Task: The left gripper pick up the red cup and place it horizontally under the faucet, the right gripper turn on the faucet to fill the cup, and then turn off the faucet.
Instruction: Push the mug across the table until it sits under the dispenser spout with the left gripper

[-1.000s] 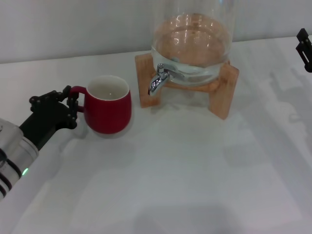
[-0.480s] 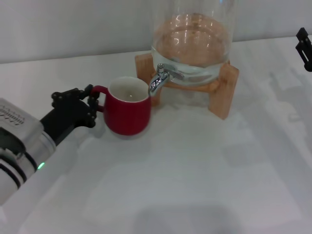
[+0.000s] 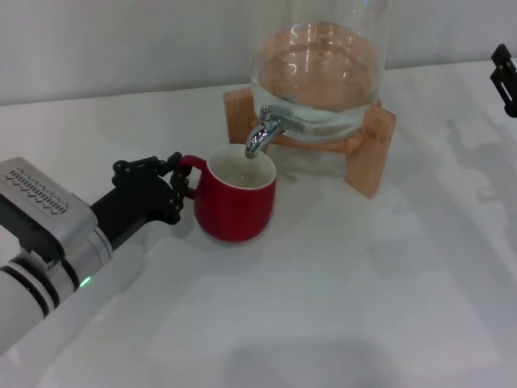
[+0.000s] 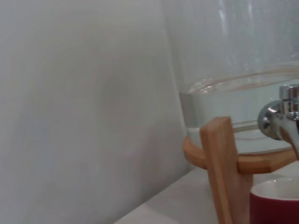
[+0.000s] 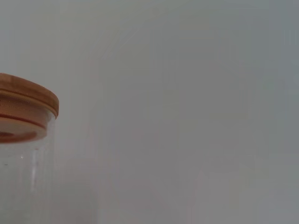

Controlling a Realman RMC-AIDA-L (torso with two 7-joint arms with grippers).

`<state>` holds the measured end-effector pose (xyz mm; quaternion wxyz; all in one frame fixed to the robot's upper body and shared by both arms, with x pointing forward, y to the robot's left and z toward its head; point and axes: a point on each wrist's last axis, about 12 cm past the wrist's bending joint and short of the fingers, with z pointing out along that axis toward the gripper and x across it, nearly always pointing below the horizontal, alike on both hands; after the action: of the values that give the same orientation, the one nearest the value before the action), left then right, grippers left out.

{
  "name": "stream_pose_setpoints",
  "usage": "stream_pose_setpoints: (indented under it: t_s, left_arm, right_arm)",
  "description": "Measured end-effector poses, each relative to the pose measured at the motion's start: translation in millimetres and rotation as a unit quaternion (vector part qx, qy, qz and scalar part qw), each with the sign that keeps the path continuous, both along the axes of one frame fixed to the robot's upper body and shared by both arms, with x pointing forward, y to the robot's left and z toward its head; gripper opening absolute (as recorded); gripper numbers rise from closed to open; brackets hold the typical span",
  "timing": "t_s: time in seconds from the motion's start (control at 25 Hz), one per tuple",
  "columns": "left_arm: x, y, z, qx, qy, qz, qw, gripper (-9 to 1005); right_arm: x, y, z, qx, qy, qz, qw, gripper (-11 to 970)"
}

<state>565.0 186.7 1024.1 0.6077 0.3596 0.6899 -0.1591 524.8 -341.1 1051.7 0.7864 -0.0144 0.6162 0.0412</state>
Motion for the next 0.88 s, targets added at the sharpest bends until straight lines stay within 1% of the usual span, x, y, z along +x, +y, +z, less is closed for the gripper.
stream_pose_setpoints:
  t_s: [0.2,0.56,0.88]
  left_arm:
    - [0.6,-3.1,0.0,0.005,0.004,-0.009,1.000,116]
    - [1.7,-4.2,-2.1,0.014,0.013,-0.006,1.000,115]
    - [1.4,-8.8,-4.6,0.031,0.020,-0.015,0.999,114]
  right_arm:
    - [0.1,0.4,0.9,0.001,-0.003,0.001,1.000,658]
    - [0.0,0.5,1.2,0.001,-0.005,0.002,1.000,659]
    - [-0.2,1.9,1.2,-0.001,-0.005,0.007,1.000,659]
